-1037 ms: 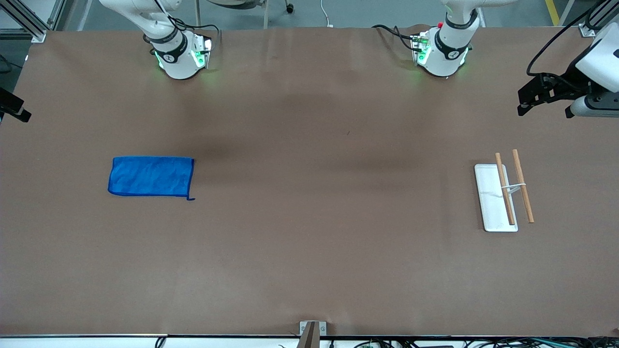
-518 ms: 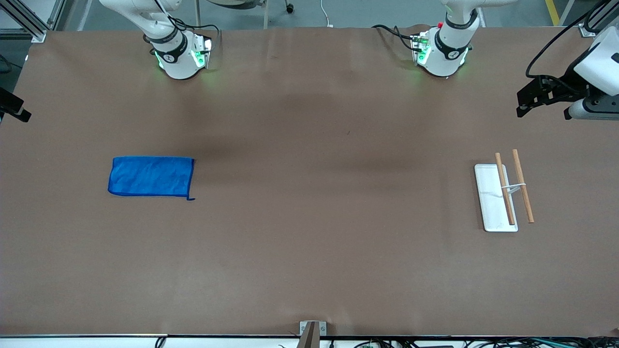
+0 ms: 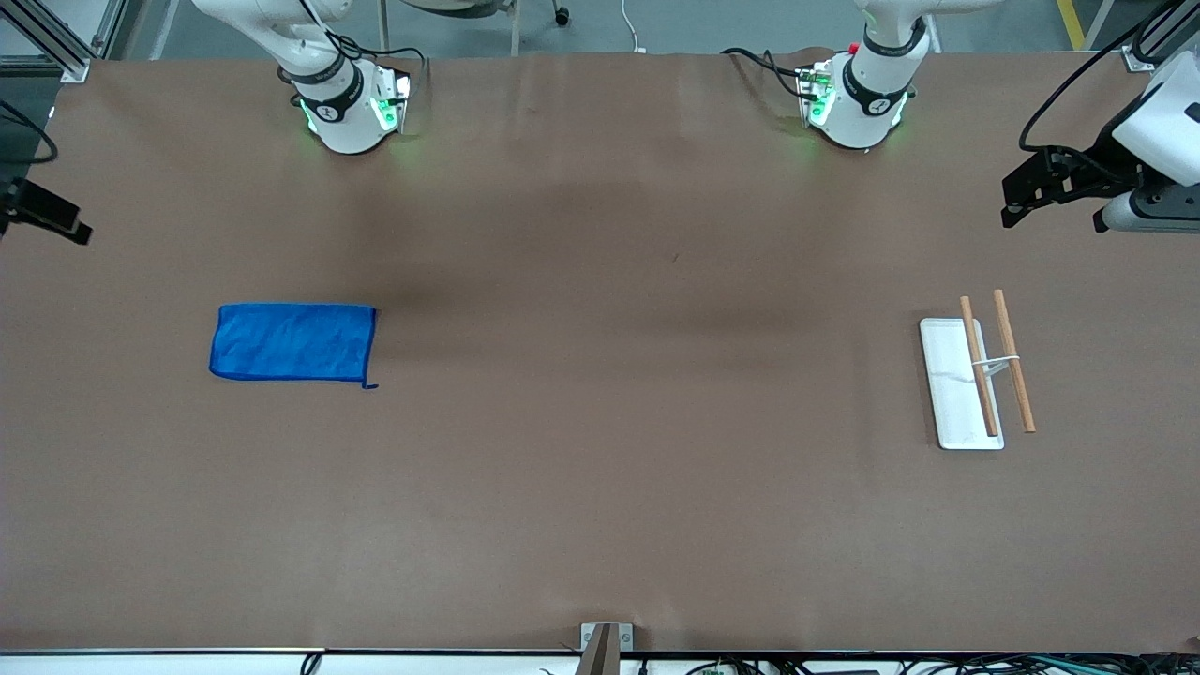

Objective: Right arm passes towel to left arm to hang
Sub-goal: 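Lower the right gripper onto the blue towel's edge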

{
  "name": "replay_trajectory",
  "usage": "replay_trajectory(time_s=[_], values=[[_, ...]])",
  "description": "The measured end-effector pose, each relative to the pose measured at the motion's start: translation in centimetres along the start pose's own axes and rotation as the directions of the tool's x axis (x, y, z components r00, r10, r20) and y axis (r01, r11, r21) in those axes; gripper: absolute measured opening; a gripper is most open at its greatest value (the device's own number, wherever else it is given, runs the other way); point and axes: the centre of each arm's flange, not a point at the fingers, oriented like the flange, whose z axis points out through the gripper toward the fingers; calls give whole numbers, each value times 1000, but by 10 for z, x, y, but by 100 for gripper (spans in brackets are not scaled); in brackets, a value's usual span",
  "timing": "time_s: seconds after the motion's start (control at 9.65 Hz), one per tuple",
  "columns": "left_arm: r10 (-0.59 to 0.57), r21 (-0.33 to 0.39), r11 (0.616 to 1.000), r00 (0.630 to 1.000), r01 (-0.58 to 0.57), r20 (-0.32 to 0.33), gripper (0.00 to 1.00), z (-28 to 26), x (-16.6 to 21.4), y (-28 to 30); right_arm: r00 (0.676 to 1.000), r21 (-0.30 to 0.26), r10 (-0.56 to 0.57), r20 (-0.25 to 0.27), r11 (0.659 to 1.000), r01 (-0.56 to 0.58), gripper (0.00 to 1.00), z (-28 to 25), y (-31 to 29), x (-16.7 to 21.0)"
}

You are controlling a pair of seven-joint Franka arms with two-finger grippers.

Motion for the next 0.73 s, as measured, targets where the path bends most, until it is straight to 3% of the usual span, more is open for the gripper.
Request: replay_trajectory(time_s=[0.31,0.73], values=[[0,0,1000,1000,0,0,100,0,0,0,998,-2,-56,15,998,56,100,132,-10,18],[-1,0,1000,1000,1,-1,100,0,0,0,991,-7,-132,-14,991,132,100,289,-15,4]])
